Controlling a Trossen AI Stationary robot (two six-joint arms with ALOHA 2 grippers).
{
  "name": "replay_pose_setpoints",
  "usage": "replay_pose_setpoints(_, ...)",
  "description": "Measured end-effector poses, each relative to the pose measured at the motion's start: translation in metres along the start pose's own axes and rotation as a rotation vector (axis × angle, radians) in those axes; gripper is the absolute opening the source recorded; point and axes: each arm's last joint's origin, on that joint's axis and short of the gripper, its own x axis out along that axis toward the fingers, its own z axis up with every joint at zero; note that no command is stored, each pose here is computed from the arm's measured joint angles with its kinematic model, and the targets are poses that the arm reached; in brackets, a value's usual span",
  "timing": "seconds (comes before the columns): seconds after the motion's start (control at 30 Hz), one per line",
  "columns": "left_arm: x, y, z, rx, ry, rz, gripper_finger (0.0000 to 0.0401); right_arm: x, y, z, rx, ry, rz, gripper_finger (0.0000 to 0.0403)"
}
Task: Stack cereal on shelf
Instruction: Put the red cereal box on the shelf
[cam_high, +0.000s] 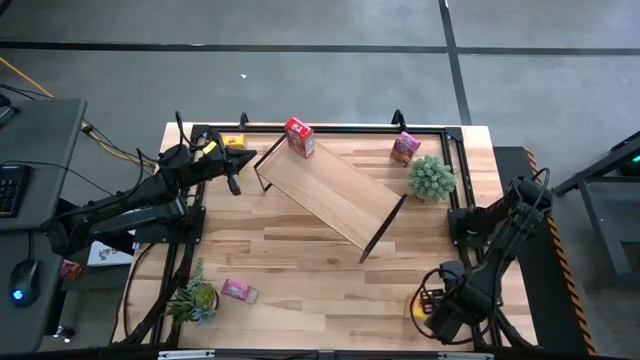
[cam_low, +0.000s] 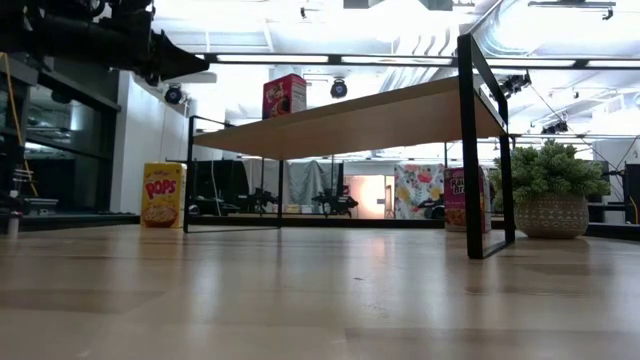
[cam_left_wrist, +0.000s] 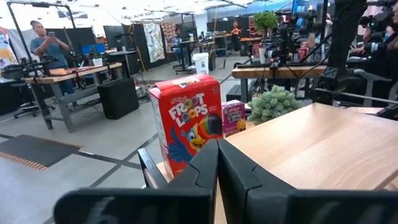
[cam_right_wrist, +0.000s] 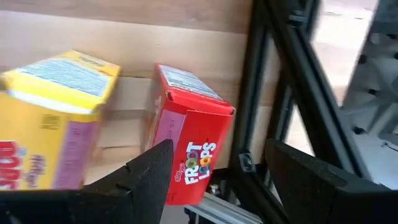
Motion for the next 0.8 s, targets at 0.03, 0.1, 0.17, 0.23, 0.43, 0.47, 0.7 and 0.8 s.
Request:
replay_pose_setpoints(0.03,0.0,0.0,0.0,0.0,0.0,-0.001,0.0001,0.0,0.001,0.0,0.0,-0.005,0.013,0.025)
replay_pose_setpoints(0.1,0.0,0.0,0.0,0.0,-0.002,0.0,0.0001,0.0,0.003,0.0,-0.004,-0.012,0.039,0.025)
replay_pose_setpoints(0.17,0.0,0.0,0.0,0.0,-0.002,0.0,0.0,0.0,0.005,0.001,-0.001,-0.02,0.051,0.025)
replay_pose_setpoints(0.23,0.0,0.0,0.001,0.0,-0.006,0.001,0.0001,0.0,0.004,0.002,0.001,-0.03,0.045,0.025)
replay_pose_setpoints(0.43,0.0,0.0,0.001,0.002,-0.01,0.001,0.0,0.0,0.002,0.004,0.005,-0.049,0.02,0.025)
replay_pose_setpoints(0.47,0.0,0.0,0.001,0.002,-0.01,0.001,0.0,0.0,0.002,0.004,0.002,-0.049,0.02,0.025)
replay_pose_setpoints(0.7,0.0,0.0,0.001,0.002,-0.011,0.001,0.0,-0.007,-0.003,0.007,-0.006,-0.035,0.039,0.025)
replay_pose_setpoints(0.8,0.0,0.0,0.001,0.002,-0.011,0.001,0.0,-0.014,-0.006,0.007,-0.013,-0.026,0.055,0.025)
